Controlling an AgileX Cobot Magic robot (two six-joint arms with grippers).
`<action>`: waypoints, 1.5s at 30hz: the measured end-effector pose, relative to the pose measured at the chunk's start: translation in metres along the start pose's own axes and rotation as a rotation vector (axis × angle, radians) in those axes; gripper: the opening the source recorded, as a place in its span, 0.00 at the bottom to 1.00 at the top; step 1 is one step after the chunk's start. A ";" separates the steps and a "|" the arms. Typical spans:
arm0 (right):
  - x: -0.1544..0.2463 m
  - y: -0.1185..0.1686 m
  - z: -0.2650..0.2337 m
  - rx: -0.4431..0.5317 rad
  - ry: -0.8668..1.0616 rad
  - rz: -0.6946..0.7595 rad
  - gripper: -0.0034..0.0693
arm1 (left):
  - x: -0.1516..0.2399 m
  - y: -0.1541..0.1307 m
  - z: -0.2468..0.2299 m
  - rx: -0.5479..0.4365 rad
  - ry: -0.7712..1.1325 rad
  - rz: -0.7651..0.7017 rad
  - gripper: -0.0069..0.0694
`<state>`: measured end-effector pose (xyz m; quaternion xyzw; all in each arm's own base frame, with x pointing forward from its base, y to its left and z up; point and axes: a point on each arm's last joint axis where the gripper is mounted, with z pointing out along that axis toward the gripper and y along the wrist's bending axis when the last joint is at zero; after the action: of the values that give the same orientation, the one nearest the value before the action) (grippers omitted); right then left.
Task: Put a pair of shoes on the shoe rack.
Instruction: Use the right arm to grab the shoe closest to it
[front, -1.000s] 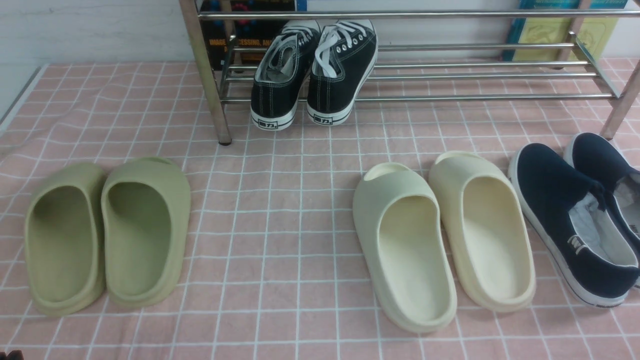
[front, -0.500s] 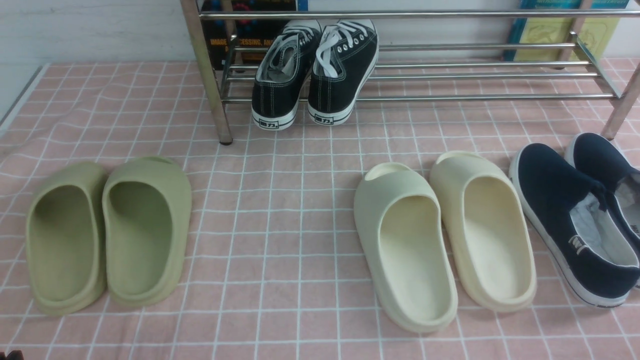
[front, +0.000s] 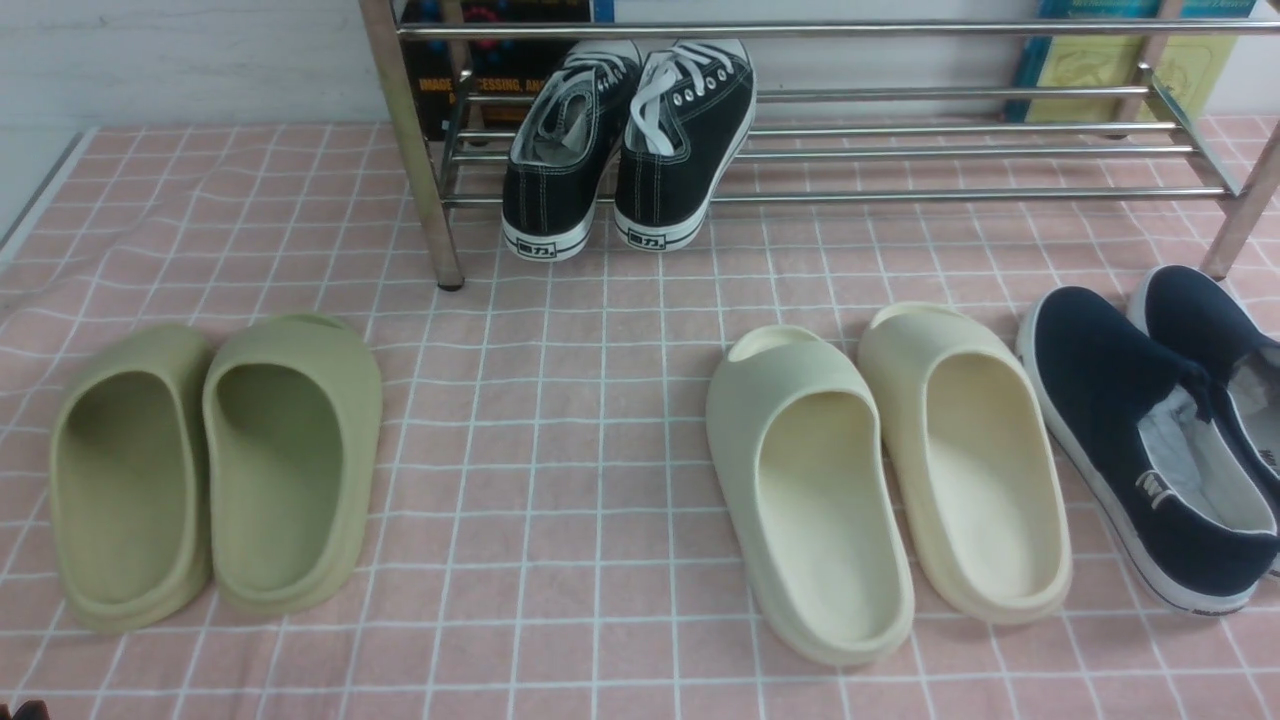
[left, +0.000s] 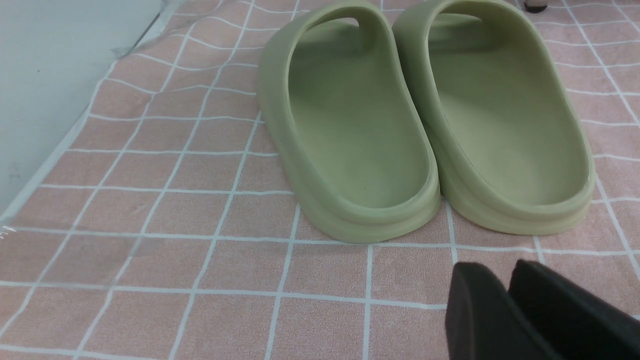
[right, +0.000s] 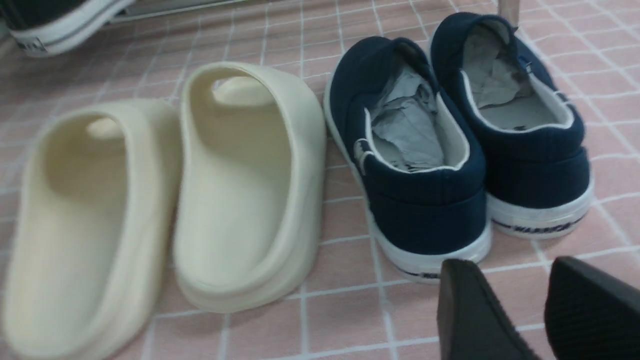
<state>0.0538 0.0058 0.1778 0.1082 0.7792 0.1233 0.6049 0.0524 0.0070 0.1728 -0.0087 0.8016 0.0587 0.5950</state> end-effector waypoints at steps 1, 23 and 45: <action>0.000 0.000 0.000 -0.004 0.001 0.013 0.38 | 0.000 0.000 0.000 0.000 0.000 0.000 0.26; -0.024 0.021 -0.009 -0.193 -0.069 0.391 0.29 | 0.000 0.000 0.000 0.000 0.000 0.000 0.29; -0.166 0.072 0.076 -0.013 0.857 -0.400 0.08 | 0.000 0.000 0.000 0.000 0.000 0.000 0.31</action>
<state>0.1691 0.0259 0.3355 -0.1085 0.9634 0.0431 0.2413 0.0524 0.0070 0.1728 -0.0087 0.8016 0.0587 0.5950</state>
